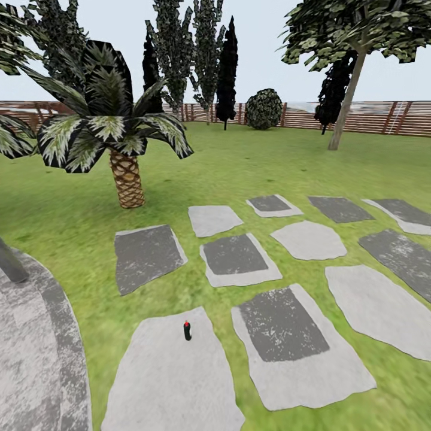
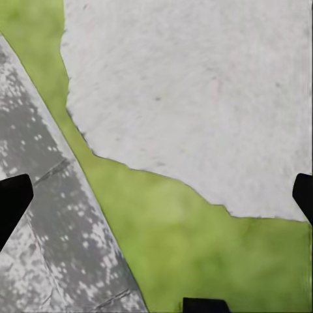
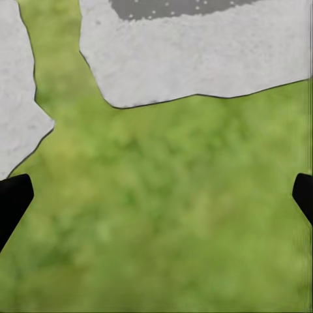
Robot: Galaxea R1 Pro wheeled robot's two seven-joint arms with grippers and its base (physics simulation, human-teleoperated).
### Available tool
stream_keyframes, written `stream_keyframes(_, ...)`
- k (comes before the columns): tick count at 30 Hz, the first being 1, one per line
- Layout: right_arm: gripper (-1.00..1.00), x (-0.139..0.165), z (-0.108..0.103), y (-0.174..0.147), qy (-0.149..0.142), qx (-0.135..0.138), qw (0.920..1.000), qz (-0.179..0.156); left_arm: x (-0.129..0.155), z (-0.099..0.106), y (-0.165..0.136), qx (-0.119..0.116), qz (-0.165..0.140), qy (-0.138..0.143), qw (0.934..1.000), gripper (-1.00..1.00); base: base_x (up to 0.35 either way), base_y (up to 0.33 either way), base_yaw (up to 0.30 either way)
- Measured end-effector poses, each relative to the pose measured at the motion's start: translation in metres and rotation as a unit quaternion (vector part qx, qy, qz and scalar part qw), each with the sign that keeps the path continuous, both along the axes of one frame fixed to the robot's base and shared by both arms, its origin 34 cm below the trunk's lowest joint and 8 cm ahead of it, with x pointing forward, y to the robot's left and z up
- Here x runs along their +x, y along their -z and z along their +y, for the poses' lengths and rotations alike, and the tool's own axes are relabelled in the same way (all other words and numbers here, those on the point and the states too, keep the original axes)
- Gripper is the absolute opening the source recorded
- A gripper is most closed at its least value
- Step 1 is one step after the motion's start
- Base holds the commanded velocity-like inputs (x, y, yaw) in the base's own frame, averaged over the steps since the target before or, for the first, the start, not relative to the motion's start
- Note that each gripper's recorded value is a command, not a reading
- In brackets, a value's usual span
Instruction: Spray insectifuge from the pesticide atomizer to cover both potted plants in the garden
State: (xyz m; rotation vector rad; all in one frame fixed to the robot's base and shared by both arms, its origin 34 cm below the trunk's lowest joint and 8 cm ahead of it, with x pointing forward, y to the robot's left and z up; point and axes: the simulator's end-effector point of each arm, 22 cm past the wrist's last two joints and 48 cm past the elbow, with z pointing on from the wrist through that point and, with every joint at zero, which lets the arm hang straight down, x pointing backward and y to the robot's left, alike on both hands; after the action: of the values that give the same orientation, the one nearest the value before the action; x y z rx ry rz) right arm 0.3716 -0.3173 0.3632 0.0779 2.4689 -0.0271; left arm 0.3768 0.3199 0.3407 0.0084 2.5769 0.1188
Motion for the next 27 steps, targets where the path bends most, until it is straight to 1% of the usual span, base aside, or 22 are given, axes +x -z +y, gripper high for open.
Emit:
stream_keyframes(3, 1.00, 0.0000, 0.0000, 0.0000, 0.000, 0.000, 1.0000, 0.000, 0.0000, 0.0002, -0.0001, 0.000, 0.000, 0.000, 1.0000, 1.00, 0.246, -0.233, 0.077)
stream_keyframes(7, 1.00, 0.0001, 0.0008, 0.0001, 0.000, 0.000, 1.0000, 0.000, 0.0000, 0.0002, -0.0001, 0.000, 0.000, 0.000, 1.0000, 1.00, 0.246, -0.233, 0.200)
stream_keyframes(27, 1.00, 0.0001, 0.0011, 0.0001, 0.000, 0.001, 1.0000, 0.000, 0.0002, 0.0019, -0.0002, 0.001, 0.000, -0.003, 1.0000, 1.00, 0.240, -0.236, 0.269)
